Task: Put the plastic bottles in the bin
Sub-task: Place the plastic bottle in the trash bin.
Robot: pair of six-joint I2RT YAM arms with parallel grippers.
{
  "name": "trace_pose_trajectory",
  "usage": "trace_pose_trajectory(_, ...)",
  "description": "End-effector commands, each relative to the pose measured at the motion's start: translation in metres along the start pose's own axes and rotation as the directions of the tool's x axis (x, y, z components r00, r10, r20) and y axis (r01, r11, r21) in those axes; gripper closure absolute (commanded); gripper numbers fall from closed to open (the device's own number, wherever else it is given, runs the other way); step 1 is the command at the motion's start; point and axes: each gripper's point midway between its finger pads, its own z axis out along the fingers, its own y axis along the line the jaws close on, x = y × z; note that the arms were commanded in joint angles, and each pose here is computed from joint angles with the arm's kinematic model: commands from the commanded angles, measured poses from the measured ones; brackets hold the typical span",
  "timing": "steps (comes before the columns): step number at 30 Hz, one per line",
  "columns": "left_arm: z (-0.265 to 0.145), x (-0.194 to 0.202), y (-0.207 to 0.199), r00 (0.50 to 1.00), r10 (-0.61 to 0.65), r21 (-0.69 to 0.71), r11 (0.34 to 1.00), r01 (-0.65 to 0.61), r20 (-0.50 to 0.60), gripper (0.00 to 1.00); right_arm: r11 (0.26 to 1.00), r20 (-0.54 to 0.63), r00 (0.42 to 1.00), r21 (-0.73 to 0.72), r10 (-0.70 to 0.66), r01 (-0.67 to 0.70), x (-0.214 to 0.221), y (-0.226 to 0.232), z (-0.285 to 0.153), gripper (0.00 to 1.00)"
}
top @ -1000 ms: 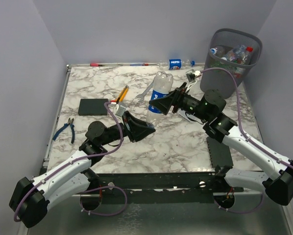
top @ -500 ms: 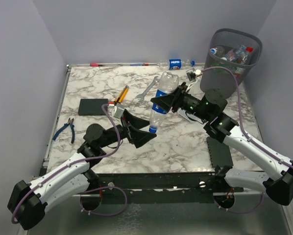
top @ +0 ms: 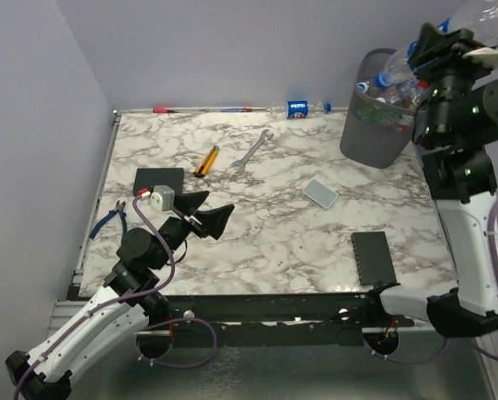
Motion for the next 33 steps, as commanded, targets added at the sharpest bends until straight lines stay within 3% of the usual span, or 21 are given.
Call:
trace_pose_trajectory(1,-0.014,0.019,0.049,0.997,0.071,-0.223,0.972,-0.077,-0.038,0.01,0.96,-0.072,0.997,0.279,0.016,0.004,0.061,-0.105,0.069,0.53)
trace_pose_trajectory(6,-0.015,0.02,0.054,0.995,0.083,-0.246,0.965,-0.093,-0.05,0.01,0.953,0.015,0.998,0.295,0.063,-0.065,0.088,-0.141,0.125,0.53)
trace_pose_trajectory(10,-0.013,0.024,0.056,0.994,0.083,-0.257,0.962,-0.098,-0.067,0.01,0.952,0.057,0.998,0.306,-0.003,-0.015,0.117,-0.165,0.165,0.53)
trace_pose_trajectory(15,-0.013,0.027,0.061,0.992,0.092,-0.274,0.955,-0.111,-0.082,0.01,0.936,-0.029,0.996,0.34,-0.088,0.092,0.171,-0.194,0.206,0.53)
trace_pose_trajectory(20,-0.012,0.034,0.065,0.99,0.094,-0.288,0.95,-0.121,-0.108,0.01,0.934,-0.091,0.992,0.339,-0.089,0.114,0.211,-0.211,0.219,0.52)
trace_pose_trajectory(24,-0.008,0.041,0.065,0.986,0.088,-0.279,0.952,-0.125,-0.14,0.01,0.933,-0.146,0.989,0.356,0.0,0.052,0.236,-0.229,0.213,0.49)
trace_pose_trajectory(28,-0.005,0.047,0.064,0.982,0.083,-0.268,0.955,-0.126,-0.168,0.01,0.922,-0.201,0.959,0.369,0.201,-0.117,0.261,-0.249,0.204,0.41)
trace_pose_trajectory(33,-0.003,0.05,0.063,0.98,0.078,-0.259,0.958,-0.124,-0.18,0.01,0.898,-0.17,0.928,0.359,0.332,-0.256,0.271,-0.251,0.202,0.42)
